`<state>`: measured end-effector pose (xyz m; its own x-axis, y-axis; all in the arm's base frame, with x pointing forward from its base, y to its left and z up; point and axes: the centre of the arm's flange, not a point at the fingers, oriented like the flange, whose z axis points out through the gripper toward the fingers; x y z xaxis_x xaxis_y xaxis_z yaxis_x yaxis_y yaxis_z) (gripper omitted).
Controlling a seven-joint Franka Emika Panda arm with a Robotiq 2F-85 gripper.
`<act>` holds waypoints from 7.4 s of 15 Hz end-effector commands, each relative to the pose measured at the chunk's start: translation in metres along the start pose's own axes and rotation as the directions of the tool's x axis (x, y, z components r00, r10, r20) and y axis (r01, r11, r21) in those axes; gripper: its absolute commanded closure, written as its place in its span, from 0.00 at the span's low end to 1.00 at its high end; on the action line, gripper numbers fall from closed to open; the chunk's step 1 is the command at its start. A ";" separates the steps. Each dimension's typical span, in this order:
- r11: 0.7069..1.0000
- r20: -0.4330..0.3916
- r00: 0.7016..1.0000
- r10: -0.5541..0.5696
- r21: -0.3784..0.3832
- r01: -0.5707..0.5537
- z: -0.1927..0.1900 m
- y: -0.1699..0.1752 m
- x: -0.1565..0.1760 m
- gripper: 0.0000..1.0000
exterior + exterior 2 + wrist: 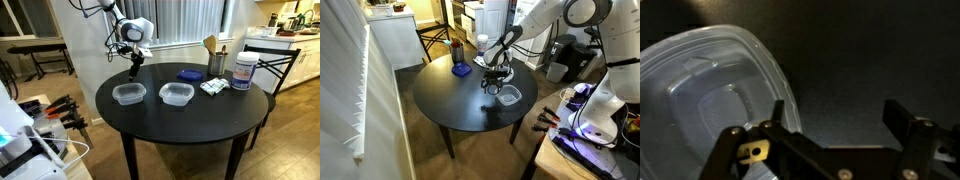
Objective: Put the bowl into the other bowl
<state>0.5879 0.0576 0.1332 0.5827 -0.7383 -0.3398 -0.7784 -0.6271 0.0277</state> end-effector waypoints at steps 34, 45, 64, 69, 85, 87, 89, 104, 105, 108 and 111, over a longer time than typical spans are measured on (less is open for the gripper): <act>0.962 -0.203 0.966 -0.160 -0.250 0.107 -0.065 0.043 0.002 0.96; 0.998 -0.232 0.970 0.068 0.008 -0.068 -0.191 0.079 0.060 0.96; 0.855 -0.009 0.894 0.449 0.295 -0.426 -0.184 0.103 0.230 0.96; 0.858 -0.005 0.891 0.454 0.271 -0.436 -0.184 0.099 0.233 0.96; 0.868 0.074 0.885 0.460 0.172 -0.466 -0.163 0.086 0.239 0.00; 0.890 0.118 0.898 0.423 0.132 -0.437 -0.157 0.082 0.237 0.00; 0.900 0.133 0.902 0.411 0.098 -0.424 -0.154 0.080 0.233 0.25; 0.899 0.108 0.902 0.417 0.095 -0.427 -0.157 0.072 0.231 1.00; 0.896 0.102 0.899 0.425 0.093 -0.434 -0.156 0.071 0.233 1.00; 0.888 0.094 0.889 0.448 0.069 -0.455 -0.146 0.068 0.241 1.00; 0.879 0.084 0.878 0.471 0.041 -0.475 -0.131 0.063 0.249 1.00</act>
<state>0.7017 -0.1983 0.1865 0.1584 -0.9106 -0.3817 -0.9726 -0.2105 0.0986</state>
